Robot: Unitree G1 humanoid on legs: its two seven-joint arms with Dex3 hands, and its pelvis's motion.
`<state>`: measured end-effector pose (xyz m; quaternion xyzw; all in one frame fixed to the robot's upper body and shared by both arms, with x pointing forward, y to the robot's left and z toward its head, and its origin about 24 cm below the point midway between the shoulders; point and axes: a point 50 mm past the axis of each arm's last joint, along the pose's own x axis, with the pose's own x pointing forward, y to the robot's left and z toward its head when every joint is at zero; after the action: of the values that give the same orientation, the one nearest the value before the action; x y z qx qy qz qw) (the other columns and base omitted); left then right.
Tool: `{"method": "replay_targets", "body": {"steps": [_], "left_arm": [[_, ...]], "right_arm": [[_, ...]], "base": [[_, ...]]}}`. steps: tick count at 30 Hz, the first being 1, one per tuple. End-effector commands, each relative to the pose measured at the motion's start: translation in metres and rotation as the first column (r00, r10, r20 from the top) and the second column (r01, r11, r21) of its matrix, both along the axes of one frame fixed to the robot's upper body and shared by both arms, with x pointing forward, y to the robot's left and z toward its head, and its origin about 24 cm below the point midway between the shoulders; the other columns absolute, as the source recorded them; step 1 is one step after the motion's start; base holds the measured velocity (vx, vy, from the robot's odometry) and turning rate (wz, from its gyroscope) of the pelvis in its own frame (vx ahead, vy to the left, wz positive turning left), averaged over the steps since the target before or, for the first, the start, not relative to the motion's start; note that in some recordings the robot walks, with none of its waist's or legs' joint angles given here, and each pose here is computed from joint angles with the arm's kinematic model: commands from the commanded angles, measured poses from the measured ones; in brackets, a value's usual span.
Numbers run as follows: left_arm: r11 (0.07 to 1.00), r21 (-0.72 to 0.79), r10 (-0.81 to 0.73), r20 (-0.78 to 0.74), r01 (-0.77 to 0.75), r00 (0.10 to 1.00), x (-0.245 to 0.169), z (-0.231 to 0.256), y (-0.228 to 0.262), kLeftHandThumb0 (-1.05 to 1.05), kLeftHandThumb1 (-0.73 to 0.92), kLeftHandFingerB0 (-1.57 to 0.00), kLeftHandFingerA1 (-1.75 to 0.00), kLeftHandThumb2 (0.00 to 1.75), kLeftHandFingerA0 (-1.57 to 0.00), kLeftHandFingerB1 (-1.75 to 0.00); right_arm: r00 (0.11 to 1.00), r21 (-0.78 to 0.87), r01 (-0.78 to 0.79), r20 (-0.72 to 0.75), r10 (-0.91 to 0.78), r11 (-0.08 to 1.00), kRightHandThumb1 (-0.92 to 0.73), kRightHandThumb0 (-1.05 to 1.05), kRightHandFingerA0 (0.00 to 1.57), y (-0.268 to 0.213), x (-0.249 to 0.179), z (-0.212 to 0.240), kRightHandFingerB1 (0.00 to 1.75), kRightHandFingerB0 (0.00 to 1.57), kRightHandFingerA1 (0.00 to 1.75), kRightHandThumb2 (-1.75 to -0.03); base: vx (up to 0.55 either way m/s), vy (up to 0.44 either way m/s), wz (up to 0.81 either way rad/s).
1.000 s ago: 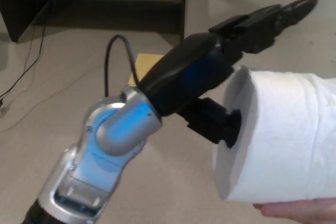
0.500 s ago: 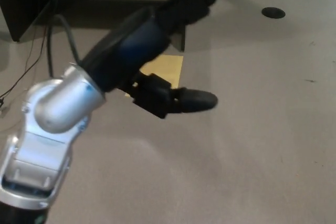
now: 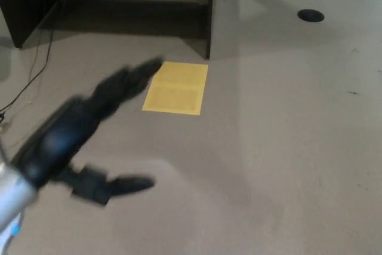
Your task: A person is holding a toilet paper roll and the robot extends its left hand to grab the roll by inserting its thumb into the gap in the middle and brings its hand down by its side. Then it extends its arm again to hand the toilet paper roll back to the person.
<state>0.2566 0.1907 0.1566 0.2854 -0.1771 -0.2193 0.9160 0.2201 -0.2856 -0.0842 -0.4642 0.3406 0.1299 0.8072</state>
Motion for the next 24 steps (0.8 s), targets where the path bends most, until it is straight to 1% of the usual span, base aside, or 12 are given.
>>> {"method": "replay_targets", "body": {"steps": [1, 2, 4, 5, 11, 12, 13, 18, 20, 22, 23, 24], "left_arm": [[0.935, -0.005, 0.351, -0.154, -0.356, 0.924, -0.055, -0.101, 0.065, -0.14, 0.33, 0.00, -0.48, 0.83, -0.02, -0.47], [0.922, 0.017, 0.385, -0.158, -0.387, 0.909, -0.059, -0.110, 0.071, -0.21, 0.40, -0.11, -0.36, 0.55, -0.18, -0.28], [0.869, 0.083, 0.493, -0.234, -0.488, 0.838, -0.074, -0.142, 0.088, -0.20, 0.42, -0.13, -0.33, 0.55, -0.16, -0.28], [0.851, 0.116, 0.524, -0.255, -0.512, 0.813, -0.079, -0.151, 0.094, -0.24, 0.43, -0.14, -0.33, 0.55, -0.18, -0.28], [0.714, 0.392, 0.698, -0.337, -0.580, 0.631, -0.125, -0.209, 0.125, -0.27, 0.45, -0.14, -0.34, 0.58, -0.18, -0.30], [0.701, 0.404, 0.712, -0.352, -0.588, 0.607, -0.129, -0.214, 0.128, -0.27, 0.46, -0.14, -0.34, 0.58, -0.17, -0.29], [0.696, 0.380, 0.717, -0.416, -0.609, 0.560, -0.132, -0.218, 0.134, -0.23, 0.49, -0.14, -0.31, 0.56, -0.16, -0.28], [0.681, 0.210, 0.667, -0.575, -0.702, 0.475, -0.131, -0.225, 0.138, -0.10, 0.54, -0.11, -0.31, 0.56, -0.11, -0.25], [0.672, 0.212, 0.658, -0.609, -0.709, 0.442, -0.132, -0.230, 0.138, -0.11, 0.54, -0.13, -0.31, 0.56, -0.12, -0.26], [0.681, 0.227, 0.655, -0.615, -0.697, 0.439, -0.126, -0.231, 0.138, -0.10, 0.53, -0.14, -0.32, 0.55, -0.13, -0.26], [0.693, 0.242, 0.654, -0.608, -0.679, 0.450, -0.125, -0.231, 0.137, -0.11, 0.52, -0.15, -0.33, 0.57, -0.13, -0.27], [0.689, 0.273, 0.664, -0.607, -0.671, 0.435, -0.131, -0.233, 0.139, -0.14, 0.53, -0.16, -0.32, 0.56, -0.16, -0.27]], "right_arm": [[0.999, -0.016, 0.022, -0.027, -0.023, 1.000, -0.68, -0.39, 0.68, -0.007, -0.011, -0.004, 0.40, 0.48, 0.60, -0.60], [0.999, -0.020, 0.017, -0.026, -0.018, 1.000, -0.68, -0.39, 0.67, -0.007, -0.011, -0.005, 0.40, 0.48, 0.59, -0.61], [0.999, -0.009, 0.033, -0.027, -0.033, 0.999, -0.68, -0.39, 0.68, -0.007, -0.012, -0.005, 0.40, 0.47, 0.58, -0.61], [0.999, -0.010, 0.033, -0.027, -0.033, 0.999, -0.55, -0.44, 0.63, -0.007, -0.011, -0.004, 0.53, 0.41, 0.66, -0.86], [0.999, -0.018, 0.028, -0.042, -0.029, 0.999, -0.55, -0.44, 0.59, -0.009, -0.015, -0.007, 0.53, 0.40, 0.64, -0.87], [0.999, -0.024, 0.028, -0.042, -0.029, 0.999, -0.69, -0.39, 0.66, -0.009, -0.016, -0.007, 0.39, 0.47, 0.52, -0.61], [0.999, -0.024, 0.025, -0.039, -0.026, 0.999, -0.56, -0.44, 0.61, -0.006, -0.015, -0.007, 0.52, 0.41, 0.64, -0.86], [0.998, -0.018, 0.036, -0.049, -0.037, 0.999, -0.68, -0.37, 0.65, -0.008, -0.019, -0.009, 0.39, 0.47, 0.50, -0.60], [0.998, -0.020, 0.041, -0.051, -0.042, 0.999, -0.68, -0.37, 0.66, -0.010, -0.022, -0.010, 0.39, 0.46, 0.51, -0.60], [0.998, -0.023, 0.044, -0.044, -0.045, 0.999, -0.56, -0.44, 0.59, -0.010, -0.016, -0.007, 0.52, 0.40, 0.63, -0.86], [0.997, -0.013, 0.055, -0.044, -0.056, 0.998, -0.68, -0.37, 0.68, -0.009, -0.015, -0.007, 0.39, 0.47, 0.56, -0.60], [0.997, -0.019, 0.047, -0.052, -0.048, 0.999, -0.55, -0.43, 0.64, -0.008, -0.019, -0.010, 0.52, 0.41, 0.66, -0.85]], "base": [[0.00, 0.000, 0.00], [0.00, 0.000, 0.00], [0.00, 0.000, 0.00], [0.00, 0.000, 0.00], [0.00, 0.000, 0.00], [0.00, 0.000, 0.00], [0.00, 0.000, 0.00], [0.00, 0.000, 0.00], [0.00, 0.000, 0.00], [0.00, 0.000, 0.00], [0.00, 0.000, 0.00], [0.00, 0.000, 0.00]]}}
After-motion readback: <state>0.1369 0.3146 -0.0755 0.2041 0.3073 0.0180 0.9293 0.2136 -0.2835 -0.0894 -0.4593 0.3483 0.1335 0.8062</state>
